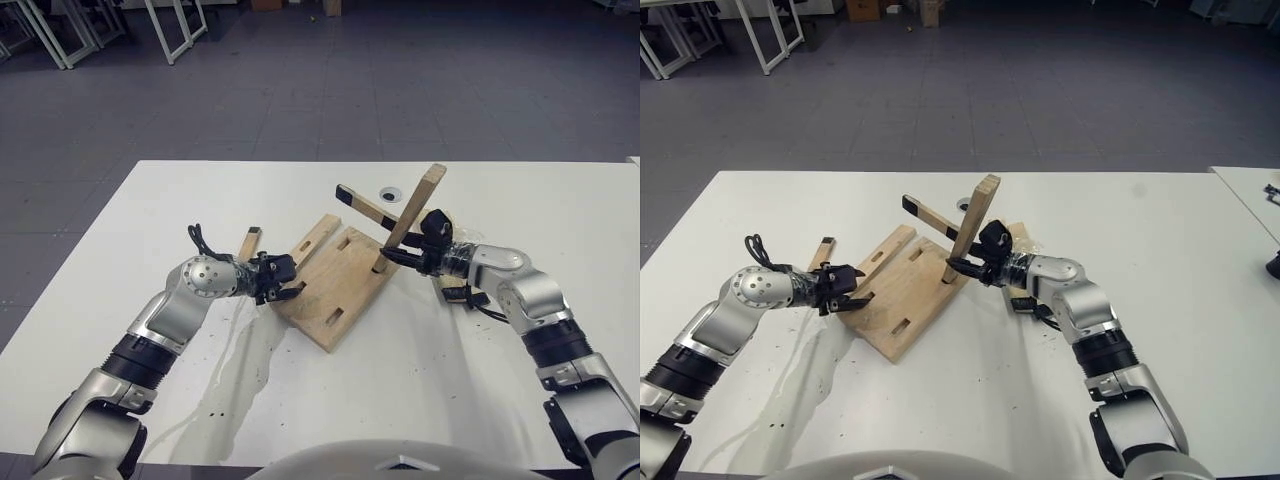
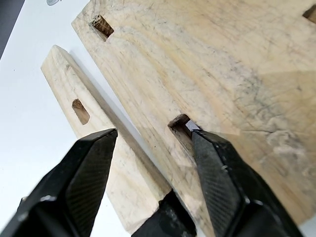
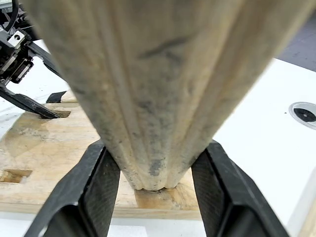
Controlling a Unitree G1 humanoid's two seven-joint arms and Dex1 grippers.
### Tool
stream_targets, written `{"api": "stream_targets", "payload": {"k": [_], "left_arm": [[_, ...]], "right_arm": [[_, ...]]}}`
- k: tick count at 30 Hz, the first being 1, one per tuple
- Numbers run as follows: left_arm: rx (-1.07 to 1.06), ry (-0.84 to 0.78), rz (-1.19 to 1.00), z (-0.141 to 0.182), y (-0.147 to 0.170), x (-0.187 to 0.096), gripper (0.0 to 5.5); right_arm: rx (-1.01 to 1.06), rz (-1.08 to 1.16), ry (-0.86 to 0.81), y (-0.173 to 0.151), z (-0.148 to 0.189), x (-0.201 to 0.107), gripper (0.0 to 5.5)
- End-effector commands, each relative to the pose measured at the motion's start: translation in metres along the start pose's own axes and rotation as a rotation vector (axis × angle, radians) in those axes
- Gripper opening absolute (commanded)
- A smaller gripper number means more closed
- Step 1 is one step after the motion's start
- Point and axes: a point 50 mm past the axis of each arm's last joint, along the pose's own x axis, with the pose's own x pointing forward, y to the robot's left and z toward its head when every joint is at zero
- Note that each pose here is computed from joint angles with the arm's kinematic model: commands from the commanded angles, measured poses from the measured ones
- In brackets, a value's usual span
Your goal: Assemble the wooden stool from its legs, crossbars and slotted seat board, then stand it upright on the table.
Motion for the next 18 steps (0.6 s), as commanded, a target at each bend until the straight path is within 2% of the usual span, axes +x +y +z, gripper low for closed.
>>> {"api": "stream_targets", "payload": {"k": [1,6,10,12,15,17,18], "left_arm": [[-0.081,0.07,-0.102,-0.022,-0.025,0.01,2.8],[-0.078,0.071,-0.094,-0.022,-0.021,0.012,2.8],[-0.083,0.075,-0.079,-0.022,-0.021,0.013,2.8],[-0.089,0.075,-0.073,-0.022,-0.021,0.012,2.8],[-0.098,0.074,-0.07,-0.024,-0.023,0.013,2.8],[-0.1,0.073,-0.07,-0.024,-0.024,0.013,2.8],[-0.102,0.073,-0.07,-0.025,-0.024,0.014,2.8]], "right_arm": [[0.154,-0.046,0.044,-0.021,0.003,-0.016,2.02],[0.125,-0.037,0.055,-0.031,0.016,-0.015,2.02],[0.022,-0.05,0.089,-0.023,0.023,-0.03,3.1],[-0.035,-0.082,0.117,-0.02,0.031,-0.048,3.1],[-0.084,-0.175,0.111,-0.025,0.06,-0.082,3.1],[-0.135,-0.307,0.004,-0.039,0.097,-0.102,3.1],[-0.164,-0.374,-0.13,-0.044,0.127,-0.107,3.1]]}}
